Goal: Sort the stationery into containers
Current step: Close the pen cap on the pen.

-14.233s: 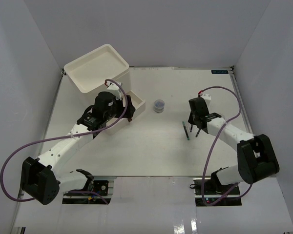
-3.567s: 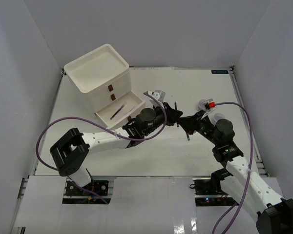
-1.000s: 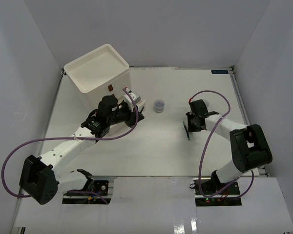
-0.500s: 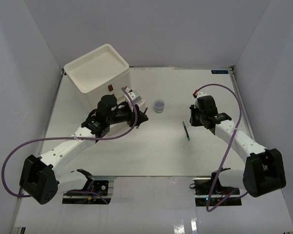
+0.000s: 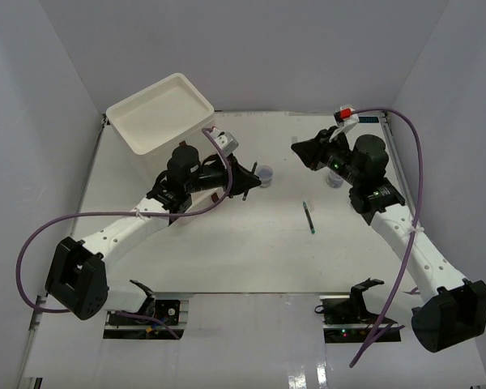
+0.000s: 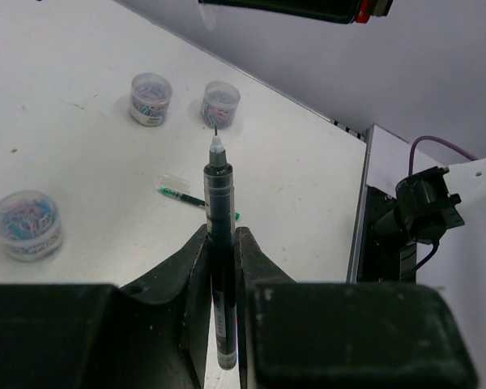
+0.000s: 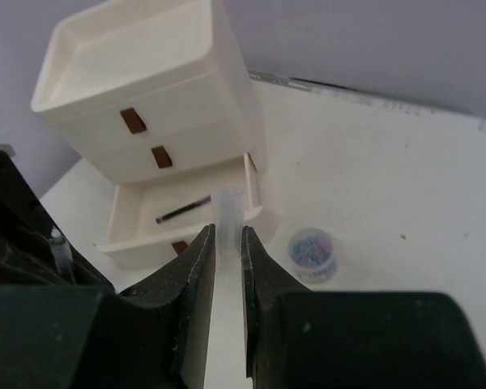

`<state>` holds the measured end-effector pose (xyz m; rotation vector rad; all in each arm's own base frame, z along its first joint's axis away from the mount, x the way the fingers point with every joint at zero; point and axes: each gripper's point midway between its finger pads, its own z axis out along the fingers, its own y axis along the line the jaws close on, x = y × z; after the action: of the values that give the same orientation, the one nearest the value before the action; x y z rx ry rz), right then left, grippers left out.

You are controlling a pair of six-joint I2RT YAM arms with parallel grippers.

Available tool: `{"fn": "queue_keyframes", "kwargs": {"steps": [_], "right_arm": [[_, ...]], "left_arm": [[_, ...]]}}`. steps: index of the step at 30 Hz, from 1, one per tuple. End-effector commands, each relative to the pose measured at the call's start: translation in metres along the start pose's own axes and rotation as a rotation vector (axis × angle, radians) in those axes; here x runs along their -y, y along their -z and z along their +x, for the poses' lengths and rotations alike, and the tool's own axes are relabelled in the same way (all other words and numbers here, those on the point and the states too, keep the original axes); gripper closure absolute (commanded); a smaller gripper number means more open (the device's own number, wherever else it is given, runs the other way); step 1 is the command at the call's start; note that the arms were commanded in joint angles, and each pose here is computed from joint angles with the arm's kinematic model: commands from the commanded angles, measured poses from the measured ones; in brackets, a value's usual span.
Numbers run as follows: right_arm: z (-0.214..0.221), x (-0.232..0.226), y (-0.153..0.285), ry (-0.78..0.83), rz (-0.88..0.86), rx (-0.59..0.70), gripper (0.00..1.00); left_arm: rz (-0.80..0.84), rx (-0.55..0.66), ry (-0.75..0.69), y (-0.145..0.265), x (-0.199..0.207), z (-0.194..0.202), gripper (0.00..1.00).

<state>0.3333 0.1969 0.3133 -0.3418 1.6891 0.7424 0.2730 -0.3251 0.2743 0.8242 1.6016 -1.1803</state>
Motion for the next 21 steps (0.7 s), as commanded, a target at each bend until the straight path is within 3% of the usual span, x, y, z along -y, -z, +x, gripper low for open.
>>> {"fn": "queue_keyframes", "kwargs": {"steps": [1,10,21], "right_arm": [[-0.063,-0.046,-0.004,-0.007,-0.202,0.213,0.92],[-0.08,-0.106,-0.012,-0.02,-0.352,0.354,0.92],[-0.061,-0.136,-0.018,-0.067,-0.406,0.382,0.92]], "left_arm": [[0.033,0.085,-0.017,0.005,0.012,-0.017,0.76],[-0.069,0.126,-0.019,0.02,0.005,-0.013,0.77],[-0.143,0.162,-0.036,0.026,-0.005,-0.017,0.76]]}}
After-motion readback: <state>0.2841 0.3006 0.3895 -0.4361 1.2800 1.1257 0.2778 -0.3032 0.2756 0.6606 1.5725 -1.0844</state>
